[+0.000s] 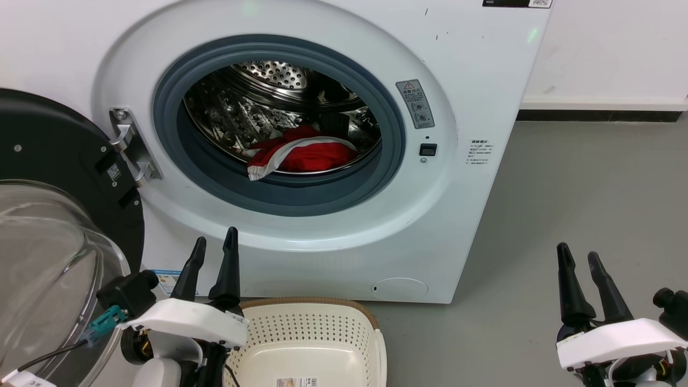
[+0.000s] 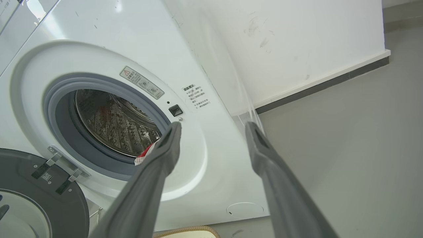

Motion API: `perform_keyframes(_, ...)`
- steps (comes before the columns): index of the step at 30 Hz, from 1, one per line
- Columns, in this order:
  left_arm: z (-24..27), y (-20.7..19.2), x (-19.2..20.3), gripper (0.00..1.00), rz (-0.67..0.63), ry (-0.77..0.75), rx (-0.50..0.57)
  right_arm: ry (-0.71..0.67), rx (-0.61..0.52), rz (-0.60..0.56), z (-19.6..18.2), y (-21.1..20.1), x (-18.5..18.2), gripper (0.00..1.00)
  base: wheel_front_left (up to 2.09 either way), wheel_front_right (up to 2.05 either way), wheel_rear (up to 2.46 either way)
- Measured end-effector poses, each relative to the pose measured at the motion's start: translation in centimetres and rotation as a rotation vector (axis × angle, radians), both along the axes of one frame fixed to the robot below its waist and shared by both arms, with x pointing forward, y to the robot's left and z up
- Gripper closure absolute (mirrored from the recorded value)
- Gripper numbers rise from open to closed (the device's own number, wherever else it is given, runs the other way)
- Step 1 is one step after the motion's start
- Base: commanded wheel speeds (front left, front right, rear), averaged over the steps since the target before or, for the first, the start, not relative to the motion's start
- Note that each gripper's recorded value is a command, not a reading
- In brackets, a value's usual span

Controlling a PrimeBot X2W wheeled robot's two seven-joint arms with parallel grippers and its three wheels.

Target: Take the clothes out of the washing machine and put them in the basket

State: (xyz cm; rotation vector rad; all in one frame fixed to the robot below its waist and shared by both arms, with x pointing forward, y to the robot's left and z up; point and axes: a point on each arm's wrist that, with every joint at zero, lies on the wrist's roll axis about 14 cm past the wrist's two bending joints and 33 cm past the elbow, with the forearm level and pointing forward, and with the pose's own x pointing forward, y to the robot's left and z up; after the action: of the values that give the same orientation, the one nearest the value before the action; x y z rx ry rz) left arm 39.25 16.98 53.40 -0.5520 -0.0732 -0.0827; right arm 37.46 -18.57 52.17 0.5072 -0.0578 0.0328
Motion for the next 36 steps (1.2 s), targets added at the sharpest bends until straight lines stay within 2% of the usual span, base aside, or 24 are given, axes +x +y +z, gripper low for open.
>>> perform_keyframes(12,0.2,0.0,0.0,0.0,0.014,-0.02,0.144,-0.005,-0.153,0.022,0.0,0.7,-0.1,0.0,0.0,0.0,0.0)
perform_keyframes(36,0.3,0.0,-0.4,0.0,0.032,-0.061,0.399,0.004,-0.386,0.055,-0.4,1.5,-0.5,0.0,0.0,0.0,0.0)
